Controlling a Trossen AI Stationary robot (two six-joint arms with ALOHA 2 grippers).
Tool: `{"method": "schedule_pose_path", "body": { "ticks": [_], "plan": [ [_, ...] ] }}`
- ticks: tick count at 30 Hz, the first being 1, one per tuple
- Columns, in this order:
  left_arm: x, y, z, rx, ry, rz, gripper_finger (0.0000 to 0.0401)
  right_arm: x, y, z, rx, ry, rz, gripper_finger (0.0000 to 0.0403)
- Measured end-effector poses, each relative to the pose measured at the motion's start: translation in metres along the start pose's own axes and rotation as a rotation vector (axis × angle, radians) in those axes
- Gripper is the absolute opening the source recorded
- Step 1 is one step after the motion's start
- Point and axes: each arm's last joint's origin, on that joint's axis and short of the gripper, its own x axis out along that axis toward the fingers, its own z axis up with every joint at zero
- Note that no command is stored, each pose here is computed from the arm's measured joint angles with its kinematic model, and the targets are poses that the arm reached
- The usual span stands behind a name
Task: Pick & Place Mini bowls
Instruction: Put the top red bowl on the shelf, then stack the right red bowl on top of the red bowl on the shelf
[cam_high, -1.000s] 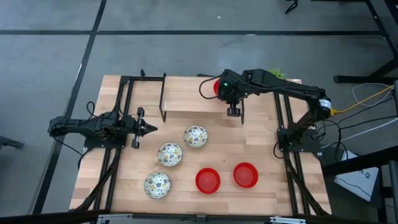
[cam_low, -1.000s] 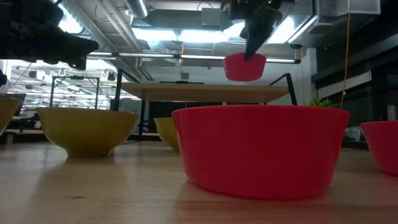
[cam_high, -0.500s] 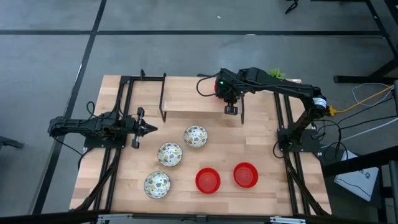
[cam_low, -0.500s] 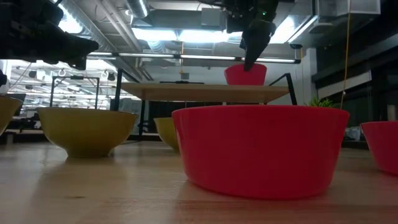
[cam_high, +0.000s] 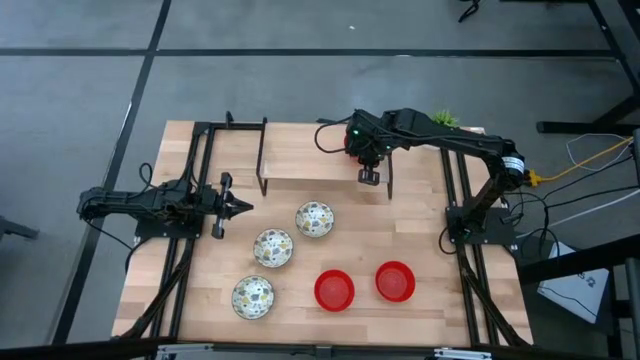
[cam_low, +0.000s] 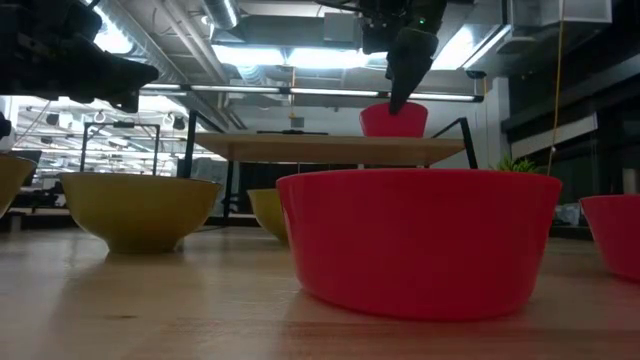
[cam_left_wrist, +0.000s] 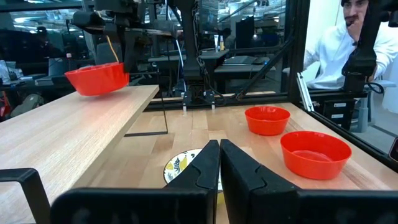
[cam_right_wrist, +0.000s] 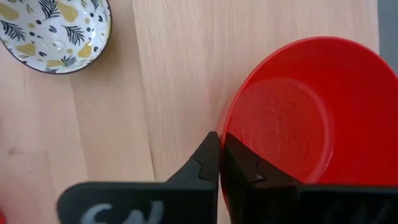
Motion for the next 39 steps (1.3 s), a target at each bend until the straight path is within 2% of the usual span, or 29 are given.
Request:
{"method": "schedule_pose_path", "body": {
  "ticks": [4,10,18,31,39],
  "plan": [
    [0.000,0.000,0.000,0.000,0.000,0.000,0.0010,0.001,0.000,0.000,0.004,-0.001,0.000,0.0007],
    [0.000,0.000,0.000,0.000,0.000,0.000,0.0012,0.019,0.001,-0.003,0.002,-0.004,-0.008,0.0007],
    [0.000,0.000,0.000,0.000,0.000,0.000,0.0008,0.020,-0.001,-0.004,0.010,-0.010,-0.012,0.0013],
    [0.000,0.000,0.000,0.000,0.000,0.000,0.0012,0.020,-0.001,-0.004,0.030,-0.014,-0.013,0.0084],
    [0.000,0.000,0.000,0.000,0.000,0.000,0.0009,0.005,-0.001,-0.008,0.015,-0.044,-0.033,0.0133]
  ]
}}
